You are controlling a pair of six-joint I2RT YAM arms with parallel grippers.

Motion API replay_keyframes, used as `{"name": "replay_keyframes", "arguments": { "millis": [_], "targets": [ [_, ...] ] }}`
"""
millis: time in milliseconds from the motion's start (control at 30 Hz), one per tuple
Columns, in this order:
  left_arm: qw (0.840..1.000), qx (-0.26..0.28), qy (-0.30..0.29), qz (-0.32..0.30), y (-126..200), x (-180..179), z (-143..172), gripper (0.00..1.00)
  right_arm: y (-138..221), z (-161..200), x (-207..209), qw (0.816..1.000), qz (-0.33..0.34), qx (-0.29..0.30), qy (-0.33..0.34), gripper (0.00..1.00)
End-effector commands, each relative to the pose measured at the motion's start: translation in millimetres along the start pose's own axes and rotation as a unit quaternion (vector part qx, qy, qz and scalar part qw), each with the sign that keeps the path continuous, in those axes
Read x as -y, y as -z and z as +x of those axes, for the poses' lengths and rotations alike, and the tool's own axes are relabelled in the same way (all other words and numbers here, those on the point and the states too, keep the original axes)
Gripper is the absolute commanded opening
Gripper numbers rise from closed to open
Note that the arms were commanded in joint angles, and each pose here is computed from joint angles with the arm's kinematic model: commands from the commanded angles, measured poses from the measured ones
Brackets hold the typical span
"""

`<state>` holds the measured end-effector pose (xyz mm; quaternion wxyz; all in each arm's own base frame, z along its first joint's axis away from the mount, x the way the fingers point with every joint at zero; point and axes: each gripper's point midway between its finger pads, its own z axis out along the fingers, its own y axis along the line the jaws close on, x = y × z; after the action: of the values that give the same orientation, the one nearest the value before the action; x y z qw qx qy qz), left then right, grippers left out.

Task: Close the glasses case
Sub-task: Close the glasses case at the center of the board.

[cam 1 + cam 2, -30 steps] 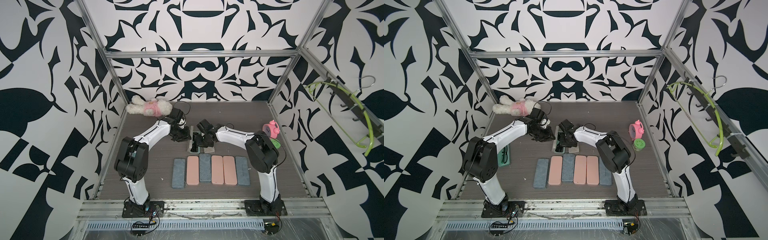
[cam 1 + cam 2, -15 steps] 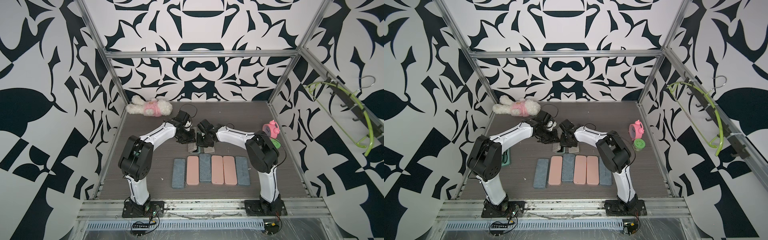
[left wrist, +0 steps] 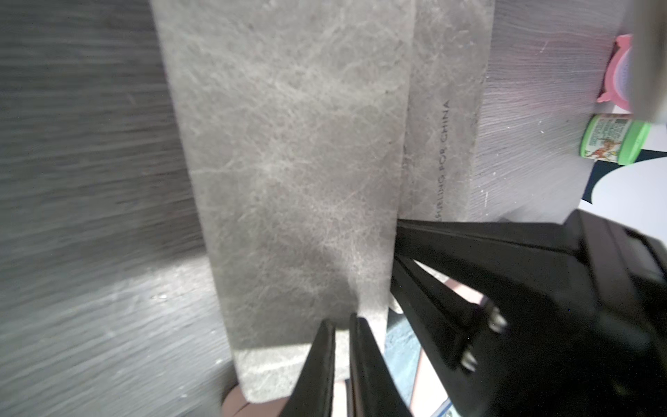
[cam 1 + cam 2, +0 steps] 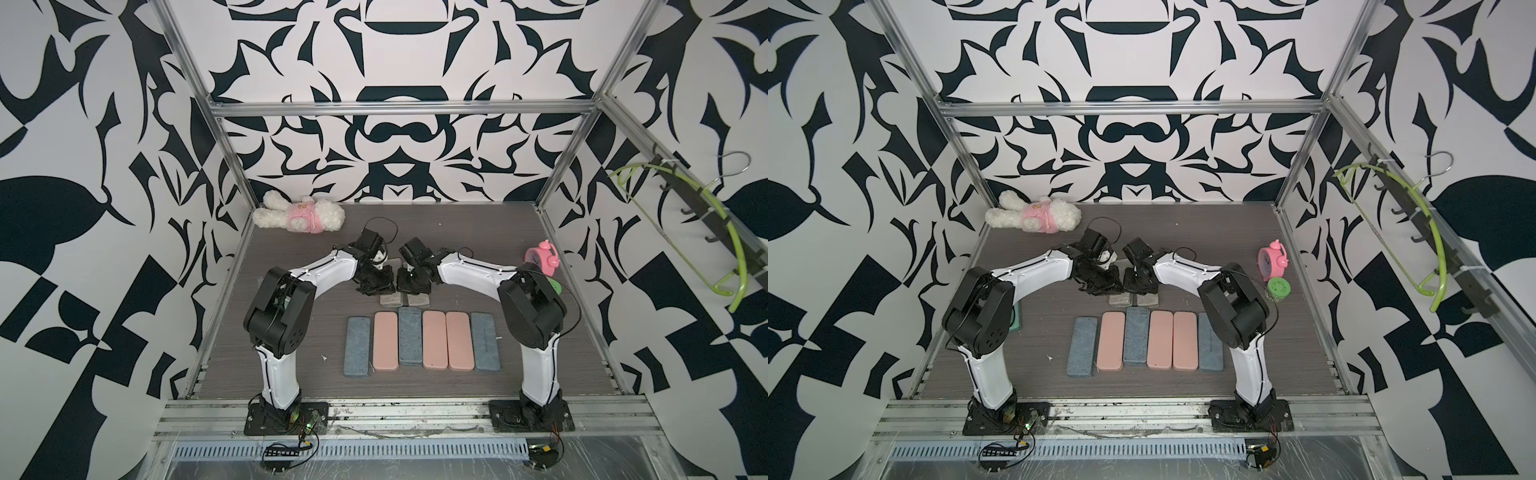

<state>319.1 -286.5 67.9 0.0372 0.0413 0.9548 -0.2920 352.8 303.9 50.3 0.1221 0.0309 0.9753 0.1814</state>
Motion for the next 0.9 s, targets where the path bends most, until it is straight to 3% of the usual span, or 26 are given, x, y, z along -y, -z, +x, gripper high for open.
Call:
{"name": "replay_keyframes", "arguments": {
  "millis": [0, 267, 400, 500, 600, 667, 733, 867],
  "targets": [
    [1.0, -0.022, 0.012, -0.015, -11, -9, 9, 0.15, 39, -13, -10, 0.999, -0.023, 0.03, 0.007, 0.1],
    [1.0, -0.018, 0.004, -0.016, -6, -3, 6, 0.15, 62, -17, -10, 0.998, -0.044, 0.036, 0.006, 0.17],
    [1.0, 0.001, 0.001, -0.003, 10, 10, 2, 0.21, 72, -18, -4, 0.998, -0.047, 0.045, 0.002, 0.18],
    [0.999, 0.031, -0.006, 0.01, 36, 25, -2, 0.35, 83, -18, -5, 0.997, -0.054, 0.055, 0.011, 0.18],
    [0.997, 0.077, -0.004, 0.011, 73, 28, -11, 0.63, 93, -15, -8, 0.995, -0.072, 0.063, 0.023, 0.21],
    [0.994, 0.111, 0.018, 0.007, 103, 15, -18, 0.72, 102, -11, -8, 0.993, -0.085, 0.072, 0.033, 0.31],
    [0.988, 0.146, 0.045, -0.001, 132, -7, -22, 0.76, 110, -6, -9, 0.991, -0.102, 0.079, 0.044, 0.48],
    [0.972, 0.211, 0.079, -0.071, 185, -60, -22, 0.9, 126, 7, -15, 0.982, -0.144, 0.094, 0.074, 0.69]
  ]
}}
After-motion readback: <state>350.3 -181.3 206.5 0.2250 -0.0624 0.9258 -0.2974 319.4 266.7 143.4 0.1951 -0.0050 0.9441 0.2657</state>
